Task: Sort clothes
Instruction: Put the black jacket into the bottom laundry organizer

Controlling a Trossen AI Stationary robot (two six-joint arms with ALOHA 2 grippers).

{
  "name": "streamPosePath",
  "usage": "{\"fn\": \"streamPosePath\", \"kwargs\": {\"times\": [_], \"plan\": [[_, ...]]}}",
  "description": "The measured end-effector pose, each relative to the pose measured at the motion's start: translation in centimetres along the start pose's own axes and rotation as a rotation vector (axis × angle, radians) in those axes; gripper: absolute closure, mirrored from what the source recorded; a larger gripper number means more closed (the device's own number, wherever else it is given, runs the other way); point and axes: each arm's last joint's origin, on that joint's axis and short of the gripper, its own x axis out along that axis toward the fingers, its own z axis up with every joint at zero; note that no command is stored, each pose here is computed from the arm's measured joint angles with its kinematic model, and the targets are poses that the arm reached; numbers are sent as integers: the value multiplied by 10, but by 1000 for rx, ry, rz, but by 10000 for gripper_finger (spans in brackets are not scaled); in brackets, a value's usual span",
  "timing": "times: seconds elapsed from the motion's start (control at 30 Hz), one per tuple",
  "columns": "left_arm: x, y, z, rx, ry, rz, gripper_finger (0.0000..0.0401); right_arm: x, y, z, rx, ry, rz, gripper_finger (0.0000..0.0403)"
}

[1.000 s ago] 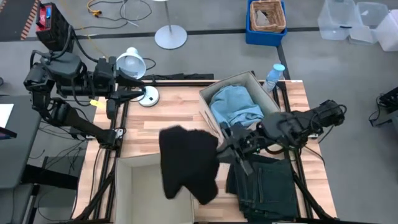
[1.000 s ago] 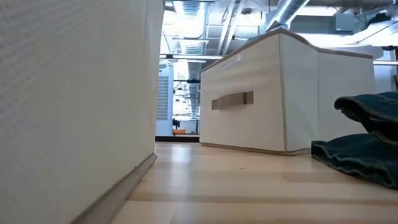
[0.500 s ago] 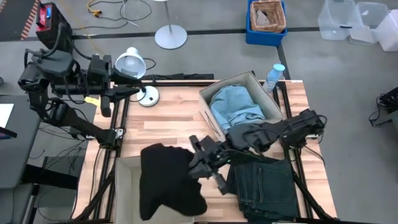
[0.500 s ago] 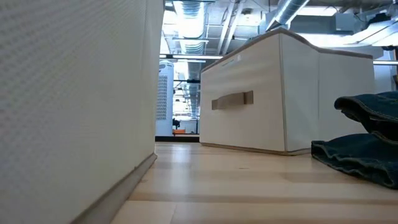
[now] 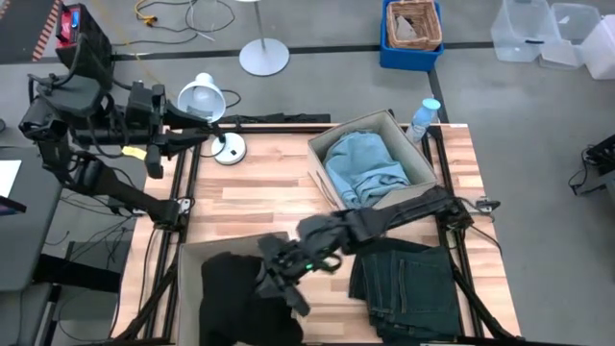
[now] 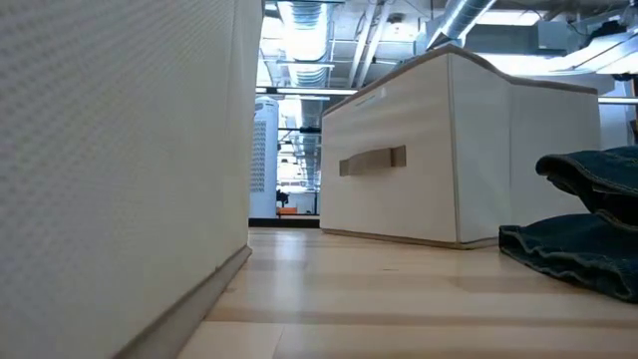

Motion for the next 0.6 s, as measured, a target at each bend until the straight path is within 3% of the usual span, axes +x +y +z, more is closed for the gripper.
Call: {"fn": "streamPosePath", "kwargs": {"times": [0.23, 0.6], "plan": [[-9, 2, 0, -7, -18, -3, 244, 26, -24, -22, 147, 44, -23, 359], [-8, 3, -3, 10, 10, 2, 244, 30, -36, -25, 178, 28, -59, 172]]}}
